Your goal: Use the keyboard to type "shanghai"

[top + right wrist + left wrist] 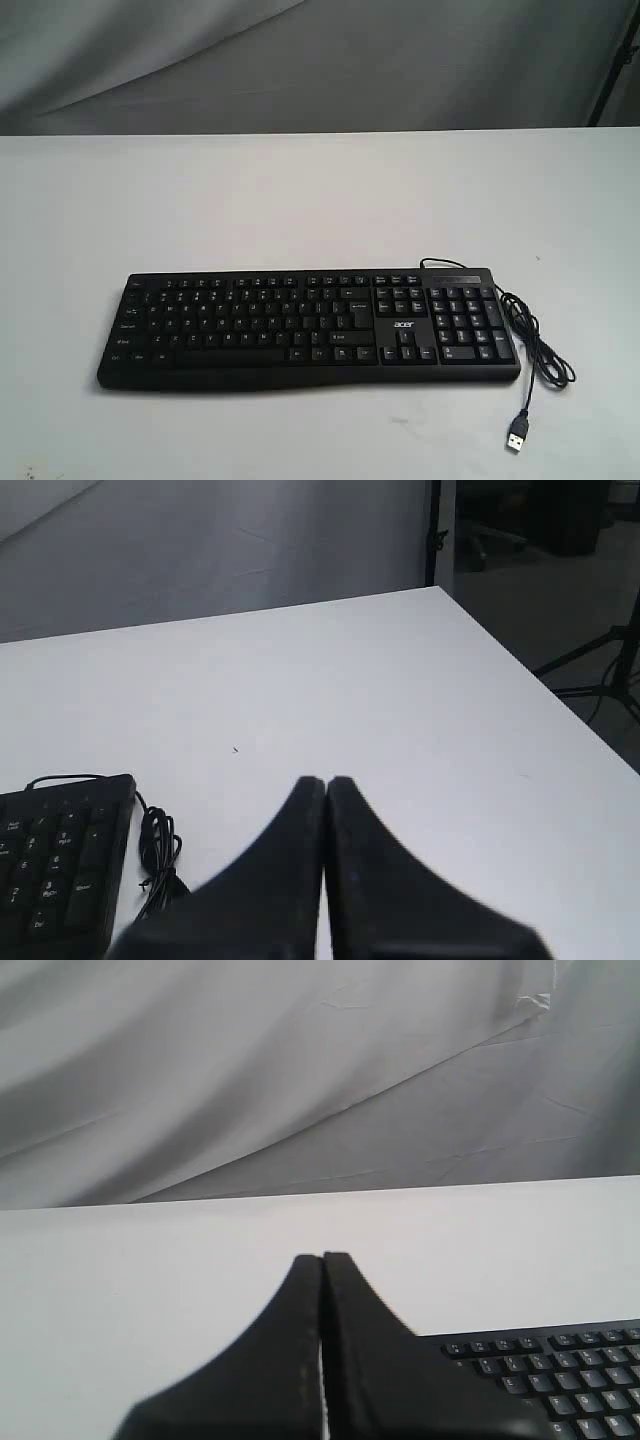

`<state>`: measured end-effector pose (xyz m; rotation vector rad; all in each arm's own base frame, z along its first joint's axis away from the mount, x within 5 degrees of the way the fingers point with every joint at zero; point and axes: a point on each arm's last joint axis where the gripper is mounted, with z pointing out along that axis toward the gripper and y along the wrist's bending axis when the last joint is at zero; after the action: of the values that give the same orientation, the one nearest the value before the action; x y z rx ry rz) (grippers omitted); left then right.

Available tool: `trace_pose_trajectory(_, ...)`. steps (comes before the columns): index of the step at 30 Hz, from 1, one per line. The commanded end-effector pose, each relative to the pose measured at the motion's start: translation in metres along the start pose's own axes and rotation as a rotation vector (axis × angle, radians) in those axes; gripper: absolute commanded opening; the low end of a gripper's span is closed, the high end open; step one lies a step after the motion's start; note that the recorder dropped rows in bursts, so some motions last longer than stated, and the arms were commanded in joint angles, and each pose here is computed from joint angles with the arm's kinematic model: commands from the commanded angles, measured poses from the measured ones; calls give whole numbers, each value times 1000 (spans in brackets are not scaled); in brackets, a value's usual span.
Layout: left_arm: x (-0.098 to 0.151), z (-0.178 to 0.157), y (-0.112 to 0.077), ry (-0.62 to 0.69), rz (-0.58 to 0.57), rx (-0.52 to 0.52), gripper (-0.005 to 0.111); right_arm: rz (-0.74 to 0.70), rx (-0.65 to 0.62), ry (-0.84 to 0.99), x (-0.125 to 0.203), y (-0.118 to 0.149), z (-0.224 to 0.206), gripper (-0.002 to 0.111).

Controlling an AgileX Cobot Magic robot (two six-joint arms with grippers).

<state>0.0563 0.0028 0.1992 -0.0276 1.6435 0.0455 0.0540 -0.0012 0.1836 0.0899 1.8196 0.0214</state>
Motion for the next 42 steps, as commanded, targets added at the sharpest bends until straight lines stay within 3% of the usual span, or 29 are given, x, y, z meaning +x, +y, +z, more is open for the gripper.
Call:
trace_pose_trajectory(1, 0, 0, 0, -7, -2, 7, 0, -11, 10, -6, 0, -1, 0, 0)
trace_pose_trajectory(16, 0, 0, 0, -7, -2, 7, 0, -30, 14, -23, -1, -1, 0, 0)
trace_pose_trajectory(21, 0, 0, 0, -7, -2, 7, 0, 48, -4, -350, -30, 0, -6, 0)
trace_pose_trajectory(26, 0, 0, 0, -7, -2, 7, 0, 48, -1, -546, -46, -1, -13, 0)
trace_pose_trajectory(28, 0, 0, 0, -7, -2, 7, 0, 58, 0, -815, -65, -2, -29, 0)
trace_pose_trajectory(30, 0, 0, 0, -7, -2, 7, 0, 258, -126, -1021, -77, -1, -44, 0)
trace_pose_trajectory(33, 0, 0, 0, -7, -2, 7, 0, 387, -214, -1075, -90, -1, -54, 0)
trace_pose_trajectory(35, 0, 0, 0, -7, -2, 7, 0, 332, -207, -924, -138, 8, -58, 0)
trace_pose_trajectory(38, 0, 0, 0, -7, -2, 7, 0, 85, -112, -743, -218, 16, -37, 0)
trace_pose_trajectory(39, 0, 0, 0, -7, -2, 7, 0, 14, -73, -674, -250, 17, -20, 0)
trace_pose_trajectory(42, 0, 0, 0, -7, -2, 7, 0, -194, 151, -345, -303, 5, 44, 0)
